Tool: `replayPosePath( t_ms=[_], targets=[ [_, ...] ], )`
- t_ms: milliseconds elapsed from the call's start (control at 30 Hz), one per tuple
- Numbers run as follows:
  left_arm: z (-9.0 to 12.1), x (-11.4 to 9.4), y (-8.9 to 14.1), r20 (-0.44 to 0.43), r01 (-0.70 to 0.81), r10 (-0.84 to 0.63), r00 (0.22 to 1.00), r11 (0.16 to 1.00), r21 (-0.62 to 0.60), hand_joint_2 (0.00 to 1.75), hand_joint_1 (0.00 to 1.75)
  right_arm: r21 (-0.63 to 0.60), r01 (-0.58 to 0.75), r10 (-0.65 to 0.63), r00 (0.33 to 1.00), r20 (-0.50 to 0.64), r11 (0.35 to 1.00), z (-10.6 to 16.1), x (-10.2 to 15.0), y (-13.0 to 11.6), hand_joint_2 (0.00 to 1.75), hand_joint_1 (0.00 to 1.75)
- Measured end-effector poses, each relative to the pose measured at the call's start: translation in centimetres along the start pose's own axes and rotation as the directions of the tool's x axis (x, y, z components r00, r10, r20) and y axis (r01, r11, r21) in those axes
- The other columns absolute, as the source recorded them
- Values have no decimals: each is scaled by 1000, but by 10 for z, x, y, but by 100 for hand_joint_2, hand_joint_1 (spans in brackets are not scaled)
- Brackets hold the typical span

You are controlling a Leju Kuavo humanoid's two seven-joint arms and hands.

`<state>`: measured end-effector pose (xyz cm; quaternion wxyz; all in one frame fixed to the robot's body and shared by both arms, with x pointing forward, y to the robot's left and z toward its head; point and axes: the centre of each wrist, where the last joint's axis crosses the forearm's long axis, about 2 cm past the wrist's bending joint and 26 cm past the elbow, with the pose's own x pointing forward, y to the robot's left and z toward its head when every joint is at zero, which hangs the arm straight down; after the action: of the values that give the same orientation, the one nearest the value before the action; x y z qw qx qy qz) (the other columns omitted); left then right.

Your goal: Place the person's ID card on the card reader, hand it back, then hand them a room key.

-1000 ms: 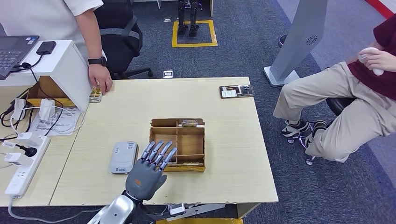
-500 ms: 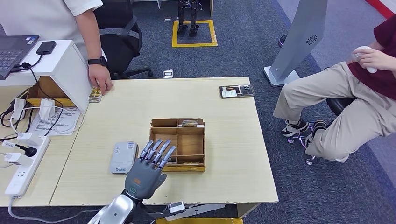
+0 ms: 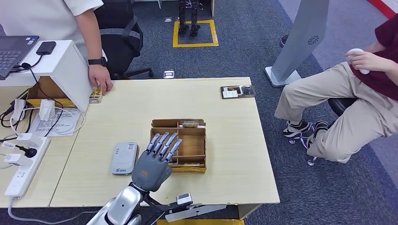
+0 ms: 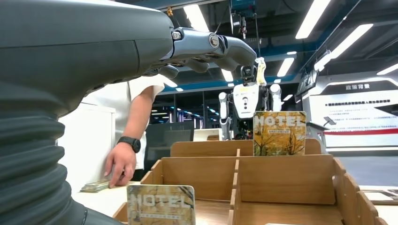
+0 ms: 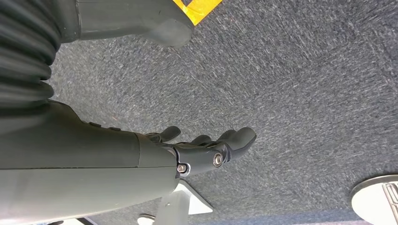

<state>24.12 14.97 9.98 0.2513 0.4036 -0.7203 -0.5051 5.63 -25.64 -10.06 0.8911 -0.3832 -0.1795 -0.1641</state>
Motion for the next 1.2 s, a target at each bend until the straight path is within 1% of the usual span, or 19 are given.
replayPosePath(
  t_ms=[267, 667, 933, 1200],
  targets=[
    [-5, 0, -4, -6, -4, 4, 1000, 1000, -29, 175, 0, 5, -6, 6, 1000, 9, 1000, 0, 1, 0, 175, 0],
    [-12, 2, -16, -46, -12, 7, 999, 995, -101, 175, 0, 12, -16, 16, 1000, 15, 1000, 0, 2, 1, 175, 0],
    [-14, -1, -23, -140, 24, -41, 989, 992, -123, 175, 0, 14, -22, 21, 1000, 10, 1000, 0, 2, 1, 175, 0],
    [-10, -8, -27, -209, 24, -50, 977, 992, -125, 175, 0, 14, -24, 24, 1000, 7, 1000, 0, 0, 1, 175, 0]
  ],
)
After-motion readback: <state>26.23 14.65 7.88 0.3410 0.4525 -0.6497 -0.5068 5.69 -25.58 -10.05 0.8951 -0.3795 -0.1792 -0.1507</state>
